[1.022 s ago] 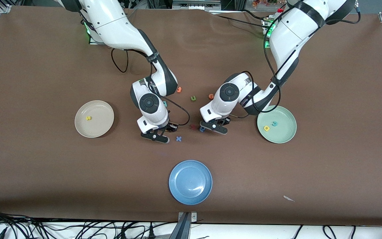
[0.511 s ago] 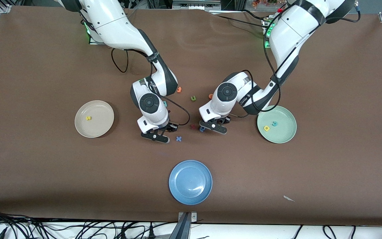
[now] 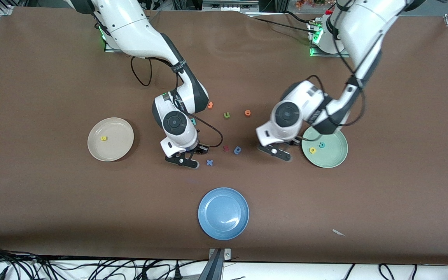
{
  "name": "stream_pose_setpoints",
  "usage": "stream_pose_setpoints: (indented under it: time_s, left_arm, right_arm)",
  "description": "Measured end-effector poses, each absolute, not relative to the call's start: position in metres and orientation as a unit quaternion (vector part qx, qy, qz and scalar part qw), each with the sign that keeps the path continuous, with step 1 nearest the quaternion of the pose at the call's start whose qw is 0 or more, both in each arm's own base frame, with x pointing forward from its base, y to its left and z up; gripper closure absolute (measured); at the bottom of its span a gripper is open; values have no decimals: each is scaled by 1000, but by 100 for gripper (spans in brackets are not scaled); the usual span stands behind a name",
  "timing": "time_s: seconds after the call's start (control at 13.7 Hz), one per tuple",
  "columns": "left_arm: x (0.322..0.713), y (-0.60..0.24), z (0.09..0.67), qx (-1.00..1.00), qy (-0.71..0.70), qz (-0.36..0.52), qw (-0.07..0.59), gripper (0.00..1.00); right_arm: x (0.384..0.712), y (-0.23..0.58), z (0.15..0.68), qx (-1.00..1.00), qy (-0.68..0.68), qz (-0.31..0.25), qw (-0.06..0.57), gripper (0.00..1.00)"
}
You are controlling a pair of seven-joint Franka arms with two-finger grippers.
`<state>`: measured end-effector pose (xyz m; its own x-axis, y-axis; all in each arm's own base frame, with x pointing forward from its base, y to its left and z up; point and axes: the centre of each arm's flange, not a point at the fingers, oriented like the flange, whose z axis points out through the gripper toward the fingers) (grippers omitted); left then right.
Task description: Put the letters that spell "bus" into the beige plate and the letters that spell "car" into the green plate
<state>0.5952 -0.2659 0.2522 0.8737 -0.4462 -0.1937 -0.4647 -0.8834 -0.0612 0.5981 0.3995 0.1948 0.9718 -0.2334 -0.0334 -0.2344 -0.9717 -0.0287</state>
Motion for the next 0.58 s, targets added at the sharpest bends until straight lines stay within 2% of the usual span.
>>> stream_pose_setpoints:
  time_s: [0.15, 0.29, 0.58]
  left_arm:
    - [614, -193, 244, -961, 251, 104, 43, 69]
    - [615, -145, 230, -958, 258, 123, 32, 69]
    - [592, -141, 217, -951, 271, 146, 0, 69]
  right_arm:
    - [604, 391, 198, -994, 108, 20, 13, 70]
    - [617, 365, 202, -996, 82, 34, 5, 70]
    - [640, 294, 235, -997, 31, 61, -26, 70]
